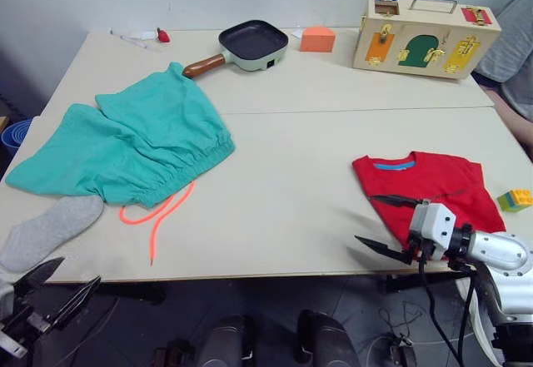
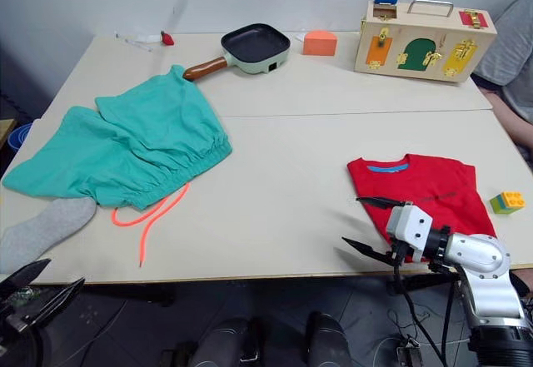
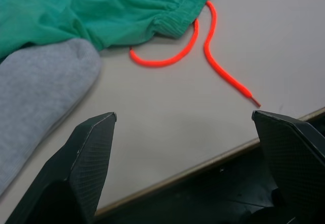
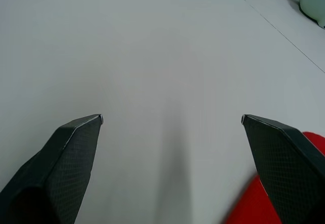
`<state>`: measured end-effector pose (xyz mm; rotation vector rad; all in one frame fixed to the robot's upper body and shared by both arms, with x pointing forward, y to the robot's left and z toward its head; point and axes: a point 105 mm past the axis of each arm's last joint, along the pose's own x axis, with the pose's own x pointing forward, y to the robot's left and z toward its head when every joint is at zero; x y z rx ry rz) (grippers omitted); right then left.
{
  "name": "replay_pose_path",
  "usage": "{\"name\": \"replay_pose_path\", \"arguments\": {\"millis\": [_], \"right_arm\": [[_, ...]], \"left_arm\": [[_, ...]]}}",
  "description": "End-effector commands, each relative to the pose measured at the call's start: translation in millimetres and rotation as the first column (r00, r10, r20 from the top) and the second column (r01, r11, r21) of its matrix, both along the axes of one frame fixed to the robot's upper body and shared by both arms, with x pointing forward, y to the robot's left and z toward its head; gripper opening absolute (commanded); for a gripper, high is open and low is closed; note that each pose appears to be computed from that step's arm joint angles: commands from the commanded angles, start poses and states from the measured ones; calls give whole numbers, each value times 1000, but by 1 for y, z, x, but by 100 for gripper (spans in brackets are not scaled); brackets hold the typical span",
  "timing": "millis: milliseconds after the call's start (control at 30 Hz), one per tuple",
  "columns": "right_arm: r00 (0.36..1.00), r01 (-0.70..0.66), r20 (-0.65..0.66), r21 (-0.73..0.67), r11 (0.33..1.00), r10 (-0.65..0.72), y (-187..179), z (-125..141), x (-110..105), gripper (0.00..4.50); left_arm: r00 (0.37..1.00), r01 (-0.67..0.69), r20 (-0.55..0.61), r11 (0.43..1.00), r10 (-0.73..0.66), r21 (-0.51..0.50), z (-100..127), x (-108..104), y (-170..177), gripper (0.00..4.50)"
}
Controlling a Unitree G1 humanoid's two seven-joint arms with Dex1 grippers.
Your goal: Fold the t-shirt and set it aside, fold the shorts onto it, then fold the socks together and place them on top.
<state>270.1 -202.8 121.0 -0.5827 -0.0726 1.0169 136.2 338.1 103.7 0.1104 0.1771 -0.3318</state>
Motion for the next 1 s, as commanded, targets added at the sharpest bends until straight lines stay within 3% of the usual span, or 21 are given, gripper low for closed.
{"name": "replay_pose_path", "arguments": {"millis": [33,333,633,767,833,933,1000], "right_arm": [[1000,16,21,46,999,-17,-1,6,3,447],[998,35,47,73,997,-39,-8,8,-4,447],[998,64,6,133,989,-65,-18,-2,-38,447],[998,36,38,256,966,-47,-4,18,-47,447],[997,-56,74,333,941,34,13,35,-58,447],[995,-86,88,391,916,55,21,46,-60,447],[993,-110,70,377,920,90,25,44,-60,447]], "left_arm": [[999,-41,14,998,41,47,5,-9,11,450],[1000,-18,5,999,18,44,10,-4,16,450],[1000,22,-14,998,-21,53,14,5,16,450],[990,135,-53,986,-130,96,22,32,-1,450],[984,174,-76,973,-164,149,30,56,-10,450],[978,195,-108,960,-176,201,43,95,-23,450],[957,277,-180,896,-227,346,41,126,-34,450]]}}
